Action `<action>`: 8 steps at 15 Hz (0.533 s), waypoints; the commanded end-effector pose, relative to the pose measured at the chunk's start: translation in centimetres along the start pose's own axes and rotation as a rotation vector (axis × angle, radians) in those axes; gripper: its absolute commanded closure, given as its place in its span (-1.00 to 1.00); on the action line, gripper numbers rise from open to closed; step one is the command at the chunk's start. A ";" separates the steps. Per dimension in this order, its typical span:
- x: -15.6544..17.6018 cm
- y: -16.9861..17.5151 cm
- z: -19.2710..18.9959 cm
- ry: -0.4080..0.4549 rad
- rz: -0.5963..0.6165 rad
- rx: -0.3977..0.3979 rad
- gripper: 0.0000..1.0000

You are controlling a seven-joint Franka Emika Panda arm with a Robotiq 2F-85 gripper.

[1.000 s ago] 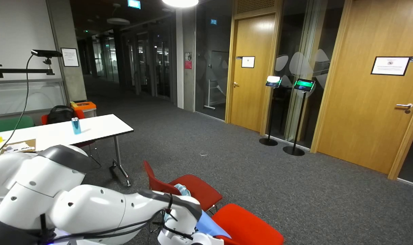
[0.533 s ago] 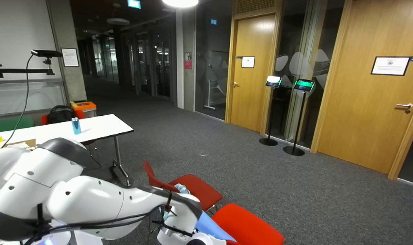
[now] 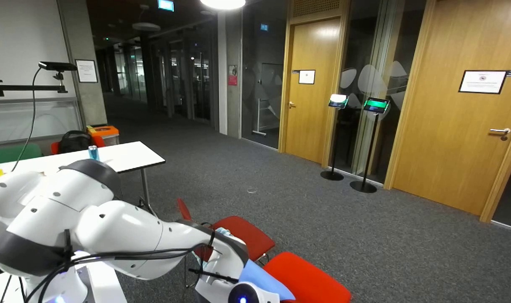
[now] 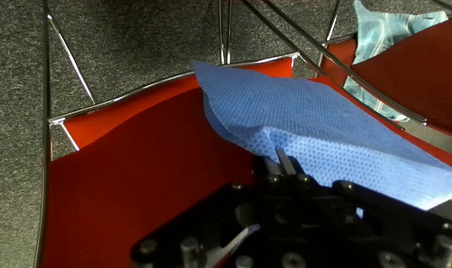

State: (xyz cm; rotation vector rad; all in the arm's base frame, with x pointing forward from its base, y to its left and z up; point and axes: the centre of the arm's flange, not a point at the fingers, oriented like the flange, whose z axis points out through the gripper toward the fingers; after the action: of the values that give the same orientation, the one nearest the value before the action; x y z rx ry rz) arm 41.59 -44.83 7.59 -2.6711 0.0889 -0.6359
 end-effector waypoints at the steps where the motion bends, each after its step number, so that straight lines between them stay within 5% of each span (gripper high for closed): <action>1: 0.1 -1.6 -0.6 -0.063 -0.033 -0.061 0.99; 8: 0.4 -3.0 -1.6 -0.084 -0.067 -0.091 0.99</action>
State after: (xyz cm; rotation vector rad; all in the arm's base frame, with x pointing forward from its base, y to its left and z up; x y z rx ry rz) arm 42.56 -43.80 7.74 -2.7426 0.0129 -0.5524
